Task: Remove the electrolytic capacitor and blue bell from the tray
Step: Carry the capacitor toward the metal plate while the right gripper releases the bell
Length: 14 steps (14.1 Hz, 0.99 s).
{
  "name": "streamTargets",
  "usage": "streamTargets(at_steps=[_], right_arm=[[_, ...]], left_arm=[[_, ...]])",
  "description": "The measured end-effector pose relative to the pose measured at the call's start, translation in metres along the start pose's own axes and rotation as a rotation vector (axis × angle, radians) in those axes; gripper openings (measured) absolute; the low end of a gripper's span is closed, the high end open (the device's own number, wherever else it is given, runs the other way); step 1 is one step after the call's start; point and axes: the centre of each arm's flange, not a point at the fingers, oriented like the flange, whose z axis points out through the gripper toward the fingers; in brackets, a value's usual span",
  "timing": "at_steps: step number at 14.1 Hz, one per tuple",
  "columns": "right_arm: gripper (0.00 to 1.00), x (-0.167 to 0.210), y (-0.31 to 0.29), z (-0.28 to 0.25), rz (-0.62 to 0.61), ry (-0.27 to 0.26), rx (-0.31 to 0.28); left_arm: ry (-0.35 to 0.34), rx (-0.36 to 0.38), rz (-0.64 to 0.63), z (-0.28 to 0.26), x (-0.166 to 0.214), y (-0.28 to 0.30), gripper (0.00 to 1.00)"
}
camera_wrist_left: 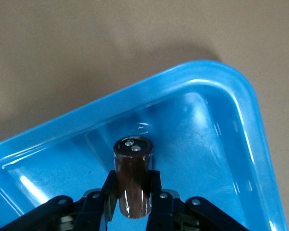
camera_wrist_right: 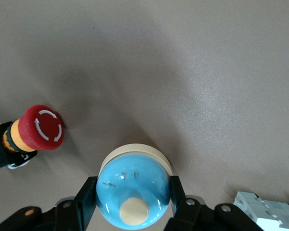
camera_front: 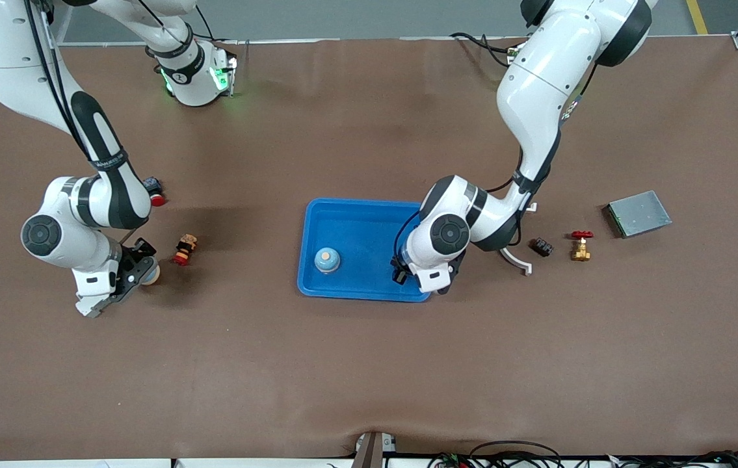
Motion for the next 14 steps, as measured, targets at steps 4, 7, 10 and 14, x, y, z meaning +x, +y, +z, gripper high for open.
streamTargets(at_steps=[4,7,10,14], right_arm=[[0.65,-0.006,0.004,0.001,0.011,0.001,0.0],[0.81,-0.009,0.006,0.001,0.016,0.001,0.001],[0.99,-0.01,0.006,0.001,0.018,-0.001,0.004],[1.0,-0.004,0.006,-0.022,0.053,-0.03,0.051]], left_arm=[[0.047,-0.001,0.039,-0.034,0.007,0.007,0.31],[0.067,-0.003,0.082,-0.11,0.024,0.008,0.31],[0.073,0.036,0.161,-0.178,0.06,-0.005,0.31],[0.056,0.114,0.252,-0.234,0.142,-0.032,0.31]])
